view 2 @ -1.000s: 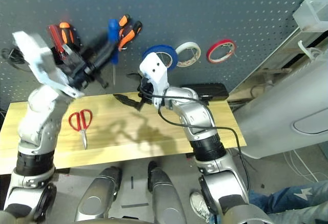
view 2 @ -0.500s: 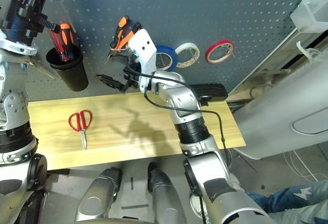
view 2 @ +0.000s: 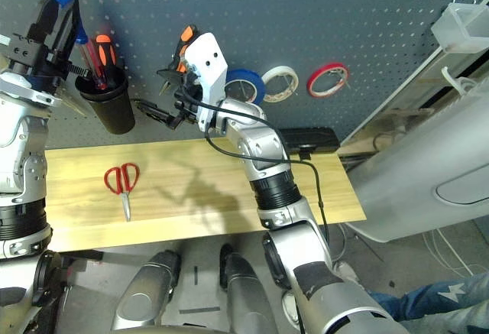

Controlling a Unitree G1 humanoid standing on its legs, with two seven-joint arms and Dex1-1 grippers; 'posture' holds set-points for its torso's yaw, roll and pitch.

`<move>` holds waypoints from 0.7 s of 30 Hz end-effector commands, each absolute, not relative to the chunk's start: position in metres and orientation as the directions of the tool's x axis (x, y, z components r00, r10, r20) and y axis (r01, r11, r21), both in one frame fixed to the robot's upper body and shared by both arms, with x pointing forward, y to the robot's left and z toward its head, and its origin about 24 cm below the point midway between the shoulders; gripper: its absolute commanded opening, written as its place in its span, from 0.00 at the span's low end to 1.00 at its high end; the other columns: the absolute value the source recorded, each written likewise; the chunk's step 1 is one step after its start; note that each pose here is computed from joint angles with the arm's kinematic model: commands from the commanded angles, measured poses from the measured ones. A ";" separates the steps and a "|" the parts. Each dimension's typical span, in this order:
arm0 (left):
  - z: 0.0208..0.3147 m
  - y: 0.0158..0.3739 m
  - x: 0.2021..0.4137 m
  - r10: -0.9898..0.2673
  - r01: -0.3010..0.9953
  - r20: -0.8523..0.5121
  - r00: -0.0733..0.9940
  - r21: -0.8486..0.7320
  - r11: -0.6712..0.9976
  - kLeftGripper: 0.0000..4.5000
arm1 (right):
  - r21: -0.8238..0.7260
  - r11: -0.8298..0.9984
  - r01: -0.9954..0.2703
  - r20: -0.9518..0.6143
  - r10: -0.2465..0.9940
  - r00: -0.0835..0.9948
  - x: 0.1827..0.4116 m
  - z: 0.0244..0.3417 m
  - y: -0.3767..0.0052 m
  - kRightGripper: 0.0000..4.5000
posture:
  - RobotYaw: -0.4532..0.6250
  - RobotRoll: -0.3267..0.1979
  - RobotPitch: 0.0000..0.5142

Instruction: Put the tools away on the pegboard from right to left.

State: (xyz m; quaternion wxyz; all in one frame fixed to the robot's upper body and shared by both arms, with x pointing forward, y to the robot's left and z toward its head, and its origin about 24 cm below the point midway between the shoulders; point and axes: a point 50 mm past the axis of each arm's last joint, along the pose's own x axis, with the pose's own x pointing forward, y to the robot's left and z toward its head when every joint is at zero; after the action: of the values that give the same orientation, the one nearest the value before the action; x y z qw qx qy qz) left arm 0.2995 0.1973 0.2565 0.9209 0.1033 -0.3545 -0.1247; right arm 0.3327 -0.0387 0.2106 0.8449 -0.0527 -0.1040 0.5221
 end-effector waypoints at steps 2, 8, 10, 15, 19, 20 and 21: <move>0.256 0.195 0.301 -0.298 0.158 0.626 0.720 0.270 0.950 0.56 | -0.189 0.454 -0.871 0.120 0.891 0.438 0.330 0.209 -0.041 1.00 | 0.62 0.62 0.37; 0.269 0.143 0.273 -0.652 0.413 0.579 0.490 0.504 0.758 1.00 | -0.144 0.497 -0.855 -0.016 0.863 0.505 0.324 0.176 -0.072 1.00 | 0.62 0.62 0.38; 0.253 0.124 0.268 -0.758 0.516 0.458 0.464 0.555 0.652 1.00 | -0.103 0.520 -0.848 -0.138 0.837 0.530 0.320 0.148 -0.090 1.00 | 0.61 0.62 0.38; 0.213 0.103 0.266 -0.848 0.686 0.263 0.460 0.500 0.528 1.00 | -0.087 0.640 -0.764 -0.358 0.695 0.623 0.313 0.091 -0.127 1.00 | 0.59 0.62 0.39; 0.175 0.097 0.271 -0.859 0.754 0.110 0.501 0.432 0.495 1.00 | -0.062 0.690 -0.721 -0.410 0.641 0.649 0.310 0.072 -0.137 1.00 | 0.58 0.62 0.40; 0.166 0.096 0.271 -0.860 0.763 0.069 0.505 0.429 0.483 1.00 | -0.061 0.694 -0.718 -0.419 0.635 0.649 0.309 0.069 -0.138 1.00 | 0.58 0.62 0.40; 0.156 0.096 0.272 -0.854 0.774 0.025 0.520 0.410 0.483 1.00 | -0.057 0.698 -0.714 -0.433 0.627 0.647 0.308 0.065 -0.140 1.00 | 0.57 0.62 0.40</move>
State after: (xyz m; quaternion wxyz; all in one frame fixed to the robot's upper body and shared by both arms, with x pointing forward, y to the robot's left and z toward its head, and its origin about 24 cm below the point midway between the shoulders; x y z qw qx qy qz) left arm 0.2715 0.0972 0.1744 0.8520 0.1668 -0.1586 -0.4702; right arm 0.3106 -0.1390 0.0735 0.9034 -0.1046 0.1782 0.3758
